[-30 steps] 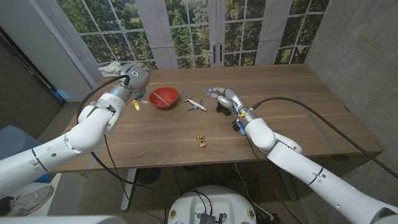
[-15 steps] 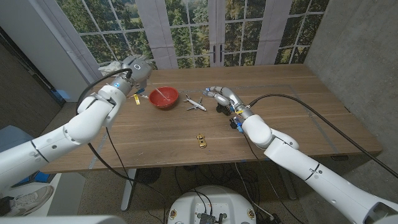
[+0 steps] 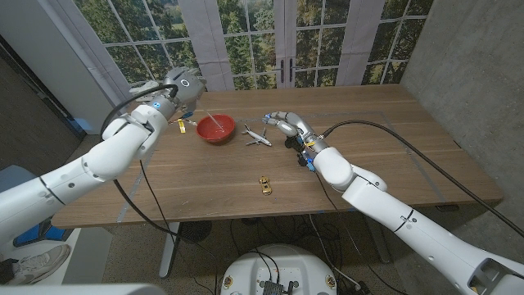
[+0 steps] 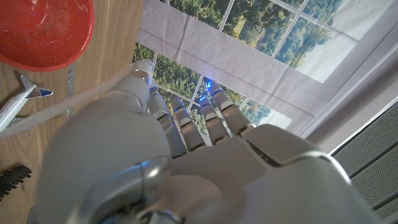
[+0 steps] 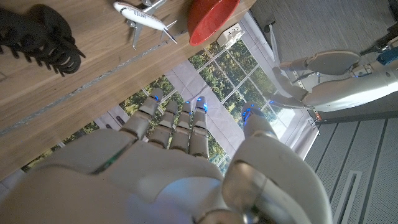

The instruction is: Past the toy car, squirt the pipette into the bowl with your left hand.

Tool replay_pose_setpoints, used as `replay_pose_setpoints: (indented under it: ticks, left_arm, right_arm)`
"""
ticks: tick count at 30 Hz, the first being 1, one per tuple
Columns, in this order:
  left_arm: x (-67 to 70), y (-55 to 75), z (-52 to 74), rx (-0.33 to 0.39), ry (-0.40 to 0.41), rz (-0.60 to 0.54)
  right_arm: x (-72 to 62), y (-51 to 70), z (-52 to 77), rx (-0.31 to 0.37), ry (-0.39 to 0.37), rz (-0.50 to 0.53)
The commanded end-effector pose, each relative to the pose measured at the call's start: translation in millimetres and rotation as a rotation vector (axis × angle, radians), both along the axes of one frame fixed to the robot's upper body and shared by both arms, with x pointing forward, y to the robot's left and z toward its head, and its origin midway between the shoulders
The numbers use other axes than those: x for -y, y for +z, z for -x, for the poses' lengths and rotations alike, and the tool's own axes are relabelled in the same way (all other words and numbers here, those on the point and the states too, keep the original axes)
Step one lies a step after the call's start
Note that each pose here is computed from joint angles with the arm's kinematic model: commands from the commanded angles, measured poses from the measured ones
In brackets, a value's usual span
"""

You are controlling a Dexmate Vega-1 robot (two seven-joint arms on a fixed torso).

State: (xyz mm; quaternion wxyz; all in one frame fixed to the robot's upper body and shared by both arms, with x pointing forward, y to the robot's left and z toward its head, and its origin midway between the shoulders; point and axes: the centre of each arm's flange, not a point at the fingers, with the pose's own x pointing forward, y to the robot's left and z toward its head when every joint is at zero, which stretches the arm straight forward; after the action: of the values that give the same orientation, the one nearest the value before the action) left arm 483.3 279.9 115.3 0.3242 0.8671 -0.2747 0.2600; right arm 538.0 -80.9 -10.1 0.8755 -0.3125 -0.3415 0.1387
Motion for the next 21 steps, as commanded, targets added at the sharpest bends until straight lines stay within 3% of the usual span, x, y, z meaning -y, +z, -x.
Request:
replay_pose_setpoints:
  ticks: [1, 21]
  left_arm:
    - [6.4, 8.8, -0.5, -0.002, -0.005, -0.051]
    - [15.9, 15.9, -1.3, -0.017, -0.014, -0.139]
  right_arm:
    - [-16.2, 7.4, -4.9, -0.001, 0.035, -0.011]
    - [-34.1, 15.8, -14.6, -0.007, 0.03, -0.021]
